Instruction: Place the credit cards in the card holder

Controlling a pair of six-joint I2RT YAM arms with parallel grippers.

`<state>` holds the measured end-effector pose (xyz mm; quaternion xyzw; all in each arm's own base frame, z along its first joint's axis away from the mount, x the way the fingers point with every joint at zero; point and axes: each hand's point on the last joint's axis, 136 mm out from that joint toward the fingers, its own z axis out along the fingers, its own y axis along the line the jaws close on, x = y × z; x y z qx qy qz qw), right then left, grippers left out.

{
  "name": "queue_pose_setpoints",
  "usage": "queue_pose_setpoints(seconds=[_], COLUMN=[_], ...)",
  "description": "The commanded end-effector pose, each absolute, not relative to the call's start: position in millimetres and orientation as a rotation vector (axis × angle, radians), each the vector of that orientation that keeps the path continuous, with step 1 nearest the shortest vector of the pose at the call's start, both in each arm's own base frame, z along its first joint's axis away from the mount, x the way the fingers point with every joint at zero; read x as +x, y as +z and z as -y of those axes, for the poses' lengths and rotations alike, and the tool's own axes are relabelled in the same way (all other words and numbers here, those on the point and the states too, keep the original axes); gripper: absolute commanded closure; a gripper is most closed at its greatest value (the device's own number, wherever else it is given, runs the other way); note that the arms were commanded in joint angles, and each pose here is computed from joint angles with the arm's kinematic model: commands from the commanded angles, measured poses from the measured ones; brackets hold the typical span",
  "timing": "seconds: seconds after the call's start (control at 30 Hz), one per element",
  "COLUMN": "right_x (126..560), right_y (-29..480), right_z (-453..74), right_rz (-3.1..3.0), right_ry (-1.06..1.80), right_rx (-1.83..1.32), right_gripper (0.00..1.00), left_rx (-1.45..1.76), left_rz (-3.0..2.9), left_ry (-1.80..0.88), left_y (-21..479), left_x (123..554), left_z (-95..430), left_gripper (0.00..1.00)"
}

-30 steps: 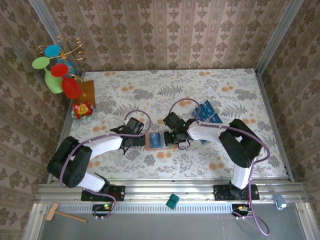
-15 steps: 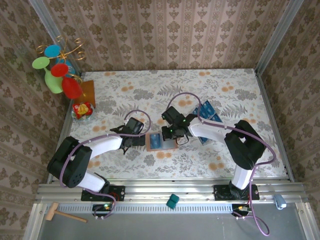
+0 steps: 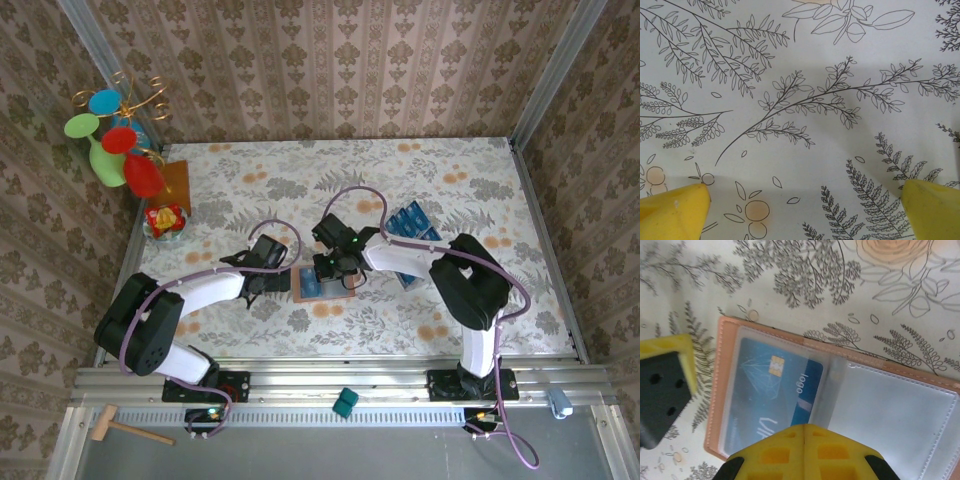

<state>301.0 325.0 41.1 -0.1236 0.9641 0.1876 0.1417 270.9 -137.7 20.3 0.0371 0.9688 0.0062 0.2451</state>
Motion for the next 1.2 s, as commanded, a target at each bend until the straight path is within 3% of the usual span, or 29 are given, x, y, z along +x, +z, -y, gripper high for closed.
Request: queue_pose_setpoints(seconds=[0.0, 1.17], right_x=[303, 296], right_y=[41, 24], right_z=[-333, -351], right_rz=[-2.786, -2.829], right_ry=[0.559, 0.595], right_rx=[-0.364, -0.402], right_gripper=[0.97, 0.98], left_rx=[0.093, 0.125], left_rz=[-2.687, -2.725], left_ry=[0.028, -0.003], left_y=[10, -7], left_x=[264, 265], left_z=[133, 142], left_gripper=[0.0, 0.0])
